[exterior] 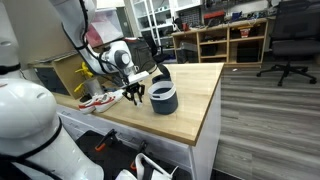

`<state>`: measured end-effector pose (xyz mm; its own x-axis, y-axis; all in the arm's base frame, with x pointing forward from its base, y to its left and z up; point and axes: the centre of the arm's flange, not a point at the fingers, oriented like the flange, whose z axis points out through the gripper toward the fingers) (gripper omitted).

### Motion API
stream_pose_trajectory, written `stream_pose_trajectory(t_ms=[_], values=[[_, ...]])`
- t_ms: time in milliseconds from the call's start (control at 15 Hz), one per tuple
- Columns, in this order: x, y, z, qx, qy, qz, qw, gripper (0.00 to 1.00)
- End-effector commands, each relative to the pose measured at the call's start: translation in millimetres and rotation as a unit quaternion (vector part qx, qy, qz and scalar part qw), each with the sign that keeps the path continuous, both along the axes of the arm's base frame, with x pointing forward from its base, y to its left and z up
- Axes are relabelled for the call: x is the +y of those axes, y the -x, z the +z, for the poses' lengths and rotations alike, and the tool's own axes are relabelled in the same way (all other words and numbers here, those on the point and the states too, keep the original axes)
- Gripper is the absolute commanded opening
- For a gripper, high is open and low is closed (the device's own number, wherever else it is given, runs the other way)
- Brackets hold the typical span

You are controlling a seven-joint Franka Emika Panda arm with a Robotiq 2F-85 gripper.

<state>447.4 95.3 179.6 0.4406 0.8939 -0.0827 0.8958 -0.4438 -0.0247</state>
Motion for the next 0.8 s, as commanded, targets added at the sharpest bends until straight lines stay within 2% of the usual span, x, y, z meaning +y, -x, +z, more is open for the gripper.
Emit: stream_pose_trajectory(t_ms=[0, 267, 533, 733], values=[[-17, -3, 19, -0.013, 0.001, -0.014, 0.9998, 0.70], [-52, -13, 66, 0.009, -0.004, -0.018, 0.9998, 0.99], [-84, -25, 116, 0.014, -0.041, -0.028, 0.9987, 1.00], [-101, -31, 147, 0.026, -0.052, -0.030, 0.9978, 1.00]])
